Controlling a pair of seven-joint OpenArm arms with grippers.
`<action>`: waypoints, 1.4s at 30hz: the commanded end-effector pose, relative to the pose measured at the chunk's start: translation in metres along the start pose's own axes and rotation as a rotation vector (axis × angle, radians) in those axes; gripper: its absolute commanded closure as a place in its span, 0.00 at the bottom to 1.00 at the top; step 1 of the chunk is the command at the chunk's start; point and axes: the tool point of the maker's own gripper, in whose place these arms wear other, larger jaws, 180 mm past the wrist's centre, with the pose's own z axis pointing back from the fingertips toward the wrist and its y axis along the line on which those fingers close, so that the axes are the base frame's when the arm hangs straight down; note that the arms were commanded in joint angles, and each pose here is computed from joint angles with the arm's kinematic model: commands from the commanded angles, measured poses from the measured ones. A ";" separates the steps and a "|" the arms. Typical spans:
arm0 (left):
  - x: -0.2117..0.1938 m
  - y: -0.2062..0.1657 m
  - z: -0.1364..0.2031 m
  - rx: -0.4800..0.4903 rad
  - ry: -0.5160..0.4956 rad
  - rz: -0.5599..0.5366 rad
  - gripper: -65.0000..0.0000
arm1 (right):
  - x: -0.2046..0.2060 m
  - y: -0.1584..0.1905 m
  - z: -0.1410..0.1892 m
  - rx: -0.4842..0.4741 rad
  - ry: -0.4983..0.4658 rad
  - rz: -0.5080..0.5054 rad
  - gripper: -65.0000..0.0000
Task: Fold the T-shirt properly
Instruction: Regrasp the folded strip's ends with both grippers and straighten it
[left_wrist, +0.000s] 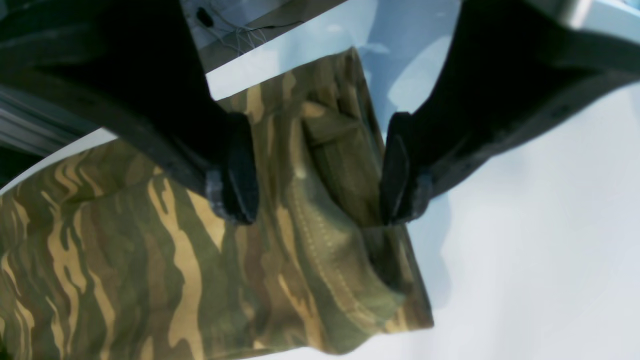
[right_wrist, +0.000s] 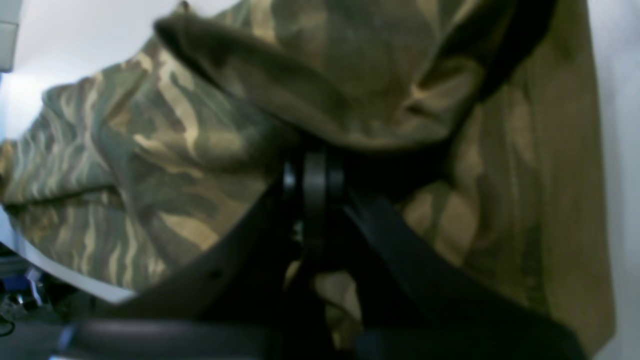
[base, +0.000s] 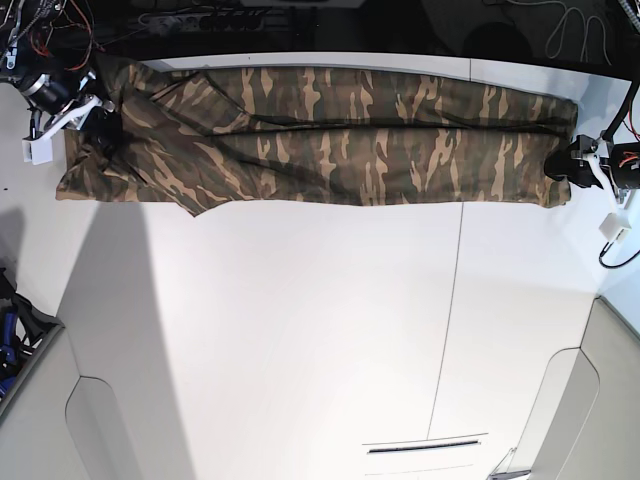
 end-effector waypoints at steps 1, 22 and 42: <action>0.016 0.005 0.013 0.016 -0.041 -0.026 0.36 | 0.005 -0.007 0.001 -0.025 0.008 0.015 1.00; -0.014 0.029 0.015 0.089 0.036 0.000 0.31 | 0.029 -0.003 -0.006 -0.021 -0.029 0.044 1.00; -0.044 -0.022 -0.024 -0.140 0.028 0.164 0.74 | 0.031 0.002 -0.006 0.006 -0.045 0.027 1.00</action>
